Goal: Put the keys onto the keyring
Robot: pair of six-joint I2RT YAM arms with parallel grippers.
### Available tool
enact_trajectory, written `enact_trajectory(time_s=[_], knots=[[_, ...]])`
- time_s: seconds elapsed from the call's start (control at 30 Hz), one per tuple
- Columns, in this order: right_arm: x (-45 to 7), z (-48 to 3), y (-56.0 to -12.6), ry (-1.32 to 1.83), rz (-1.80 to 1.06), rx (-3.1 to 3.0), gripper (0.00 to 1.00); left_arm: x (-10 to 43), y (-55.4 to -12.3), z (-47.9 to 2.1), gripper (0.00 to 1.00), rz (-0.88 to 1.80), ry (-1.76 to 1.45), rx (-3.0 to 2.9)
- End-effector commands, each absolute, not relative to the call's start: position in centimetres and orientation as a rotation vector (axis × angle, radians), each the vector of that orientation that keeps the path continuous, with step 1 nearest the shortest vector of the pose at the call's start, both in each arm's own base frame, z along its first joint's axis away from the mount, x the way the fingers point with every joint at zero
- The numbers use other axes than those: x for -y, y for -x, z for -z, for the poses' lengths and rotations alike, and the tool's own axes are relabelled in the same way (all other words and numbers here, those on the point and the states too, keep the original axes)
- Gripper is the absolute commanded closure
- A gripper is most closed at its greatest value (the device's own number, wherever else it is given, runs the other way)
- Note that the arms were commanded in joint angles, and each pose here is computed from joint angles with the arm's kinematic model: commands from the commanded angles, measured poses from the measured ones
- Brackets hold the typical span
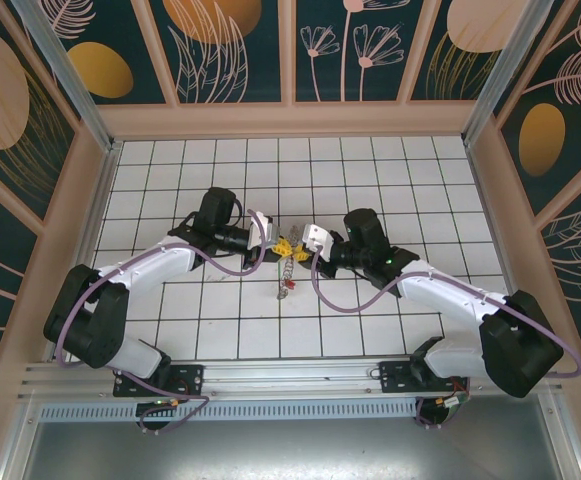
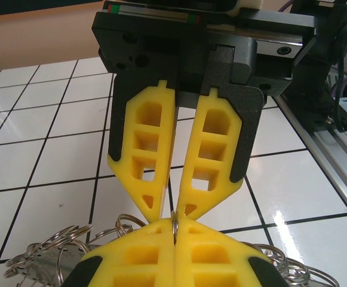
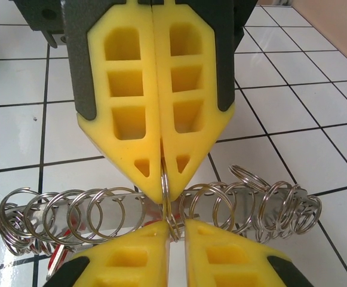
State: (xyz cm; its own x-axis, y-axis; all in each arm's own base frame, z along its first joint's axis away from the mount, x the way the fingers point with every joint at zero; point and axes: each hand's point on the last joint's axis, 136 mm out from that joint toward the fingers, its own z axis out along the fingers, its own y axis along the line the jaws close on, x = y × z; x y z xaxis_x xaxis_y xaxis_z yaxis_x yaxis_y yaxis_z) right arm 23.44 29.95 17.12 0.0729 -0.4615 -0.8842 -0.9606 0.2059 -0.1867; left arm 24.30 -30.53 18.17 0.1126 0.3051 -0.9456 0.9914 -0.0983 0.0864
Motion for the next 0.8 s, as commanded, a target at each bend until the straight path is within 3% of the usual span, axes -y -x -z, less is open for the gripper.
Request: enact_trajectory(time_s=[0.0,0.77], knots=[[-30.85,-19.44,-23.44,1.375,-0.716,-1.442,0.84,30.94,-23.88,-19.67,1.00,1.053,-1.566,-1.229],[-30.78,-20.14,-22.61,1.375,-0.771,-1.409,0.79,30.97,-24.05,-20.05,1.00,1.050,-1.540,-1.229]])
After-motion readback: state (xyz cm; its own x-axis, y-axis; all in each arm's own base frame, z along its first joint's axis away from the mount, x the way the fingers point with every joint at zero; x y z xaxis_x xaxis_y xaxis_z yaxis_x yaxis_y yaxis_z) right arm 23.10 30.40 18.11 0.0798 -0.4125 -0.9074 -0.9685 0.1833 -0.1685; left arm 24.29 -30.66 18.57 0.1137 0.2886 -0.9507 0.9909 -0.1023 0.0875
